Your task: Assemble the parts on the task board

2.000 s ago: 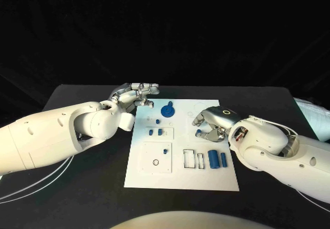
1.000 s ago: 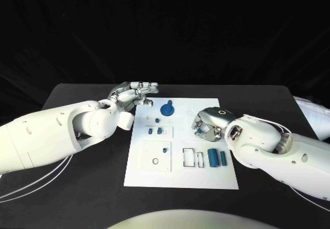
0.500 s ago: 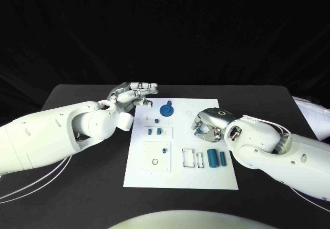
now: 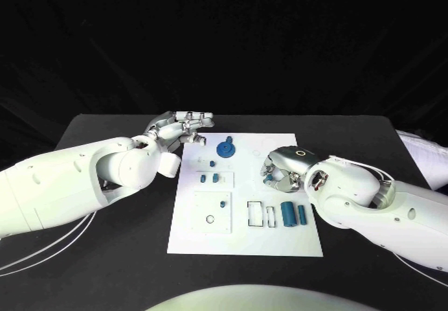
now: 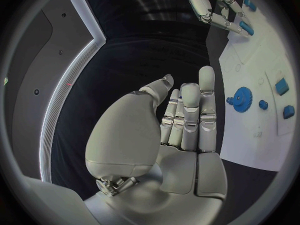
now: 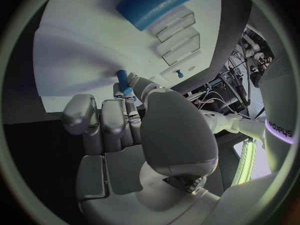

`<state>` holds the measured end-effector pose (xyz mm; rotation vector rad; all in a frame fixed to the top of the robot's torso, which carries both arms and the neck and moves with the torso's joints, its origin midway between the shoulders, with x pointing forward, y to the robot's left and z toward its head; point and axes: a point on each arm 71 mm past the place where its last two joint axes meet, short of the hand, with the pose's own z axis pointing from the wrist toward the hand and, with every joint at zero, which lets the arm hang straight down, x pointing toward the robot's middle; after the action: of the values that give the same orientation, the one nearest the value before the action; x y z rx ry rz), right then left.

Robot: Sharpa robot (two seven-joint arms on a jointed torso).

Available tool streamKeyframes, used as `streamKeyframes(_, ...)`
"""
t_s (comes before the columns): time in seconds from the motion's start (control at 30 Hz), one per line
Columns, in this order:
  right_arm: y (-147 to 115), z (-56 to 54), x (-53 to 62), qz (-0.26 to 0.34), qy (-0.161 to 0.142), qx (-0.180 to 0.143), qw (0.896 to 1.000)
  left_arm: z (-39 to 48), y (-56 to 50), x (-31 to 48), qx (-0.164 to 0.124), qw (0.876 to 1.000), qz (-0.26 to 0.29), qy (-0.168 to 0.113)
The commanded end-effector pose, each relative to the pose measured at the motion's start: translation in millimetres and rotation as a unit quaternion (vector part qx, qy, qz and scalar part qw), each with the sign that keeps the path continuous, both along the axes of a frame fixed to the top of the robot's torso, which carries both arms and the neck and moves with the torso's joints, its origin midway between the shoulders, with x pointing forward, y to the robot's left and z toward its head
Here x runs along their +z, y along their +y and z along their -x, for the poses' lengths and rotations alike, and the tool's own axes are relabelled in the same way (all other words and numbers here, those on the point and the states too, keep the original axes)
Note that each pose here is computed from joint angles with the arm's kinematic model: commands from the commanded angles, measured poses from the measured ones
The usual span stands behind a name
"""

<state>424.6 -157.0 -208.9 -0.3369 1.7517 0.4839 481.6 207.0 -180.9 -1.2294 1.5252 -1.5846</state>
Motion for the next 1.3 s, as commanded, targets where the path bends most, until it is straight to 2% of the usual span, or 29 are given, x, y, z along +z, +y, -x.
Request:
streamKeyframes(0.03,-1,0.0,-2.1,0.013,0.004,-0.002,1.000,0.7,-2.0,1.4,-0.009,1.000,0.003,-0.005)
streamKeyframes(0.33,-1,-0.2,-1.2,0.010,-0.002,-0.003,1.000,0.4,-2.1,1.2,-0.009,1.000,0.003,-0.005)
streamKeyframes(0.8,5,4.6,8.9,-0.029,-0.033,0.007,0.999,0.2,-2.5,1.0,-0.009,1.000,0.003,-0.004)
streamKeyframes(1.07,7,12.3,20.5,-0.043,-0.046,0.016,0.998,0.0,-2.4,0.9,-0.009,1.000,0.002,-0.004)
streamKeyframes(1.3,27,29.7,35.0,-0.065,-0.048,0.049,0.996,0.0,-3.1,0.9,-0.009,1.000,0.002,-0.004)
